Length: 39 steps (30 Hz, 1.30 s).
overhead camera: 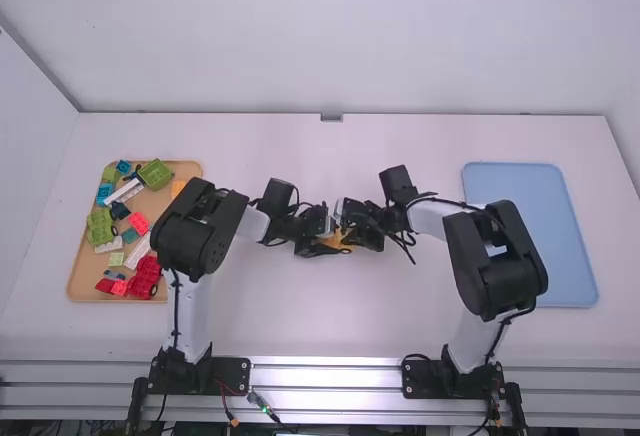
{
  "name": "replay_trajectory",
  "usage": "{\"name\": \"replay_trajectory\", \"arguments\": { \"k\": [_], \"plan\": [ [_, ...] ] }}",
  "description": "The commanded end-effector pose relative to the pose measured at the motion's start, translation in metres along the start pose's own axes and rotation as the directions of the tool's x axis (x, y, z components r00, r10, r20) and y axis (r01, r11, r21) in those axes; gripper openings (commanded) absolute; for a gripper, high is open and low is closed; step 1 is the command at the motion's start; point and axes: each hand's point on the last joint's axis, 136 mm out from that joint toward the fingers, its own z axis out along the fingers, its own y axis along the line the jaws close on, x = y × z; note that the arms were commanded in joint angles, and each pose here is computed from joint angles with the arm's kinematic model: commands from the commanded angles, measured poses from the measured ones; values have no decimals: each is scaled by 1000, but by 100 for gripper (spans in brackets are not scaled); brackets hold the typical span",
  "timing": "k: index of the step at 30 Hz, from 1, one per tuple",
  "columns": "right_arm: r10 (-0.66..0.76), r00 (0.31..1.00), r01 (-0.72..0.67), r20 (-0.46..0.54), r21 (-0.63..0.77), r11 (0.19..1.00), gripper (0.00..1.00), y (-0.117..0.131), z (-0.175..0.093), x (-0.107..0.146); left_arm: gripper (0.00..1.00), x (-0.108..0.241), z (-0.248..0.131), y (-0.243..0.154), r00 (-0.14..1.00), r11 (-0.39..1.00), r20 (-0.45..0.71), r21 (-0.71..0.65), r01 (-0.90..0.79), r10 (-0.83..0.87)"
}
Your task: Assemble lego blocks to make yellow taxi
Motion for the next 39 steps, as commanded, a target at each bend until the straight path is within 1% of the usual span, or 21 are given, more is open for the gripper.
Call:
{"name": "replay_trajectory", "arguments": {
  "k": [1,4,5,7,8,11,13,18,21,24,28,33,35,39],
  "plan": [
    [30,995,-25,-98,44,999,12,-5,1,17,43,16,0,-4,997,998,-50,-7,61,-62],
    [31,995,-28,-96,41,999,11,-4,1,17,43,16,0,-4,997,998,-50,-7,61,-61],
    [32,996,-29,-88,36,999,10,-3,1,16,43,16,0,-4,997,998,-50,-7,60,-60],
    [48,996,-44,-76,59,997,8,-6,2,15,44,16,0,-4,997,998,-51,-7,60,-61],
    [59,995,-52,-76,87,995,7,-10,2,17,43,16,0,-4,997,998,-50,-7,61,-61],
    [52,996,-46,-67,97,994,8,-8,-3,19,43,17,0,-5,997,998,-51,-6,62,-63],
    [36,998,-31,-48,95,995,11,-3,-6,15,43,16,0,-5,997,998,-51,-6,62,-62],
    [27,999,-24,-32,109,994,15,-5,-8,12,43,16,0,-5,997,998,-48,-5,61,-61],
    [24,999,-20,-32,103,994,15,-4,-7,11,43,16,0,-6,997,998,-50,-1,66,-66],
    [3,1000,-1,-30,93,996,15,-1,-4,8,38,18,0,-11,996,998,-54,17,68,-67],
    [-14,1000,14,-1,75,997,15,2,-5,4,38,21,0,-16,996,997,-66,33,65,-63],
    [-14,1000,14,3,70,997,16,3,-4,3,38,22,0,-18,995,997,-68,39,72,-69],
    [-7,1000,7,10,71,997,16,2,-5,1,36,22,0,-18,996,997,-70,41,62,-59],
    [-21,999,20,27,47,999,16,9,-1,-5,36,22,-1,-17,997,998,-68,39,43,-40]
  ]
}}
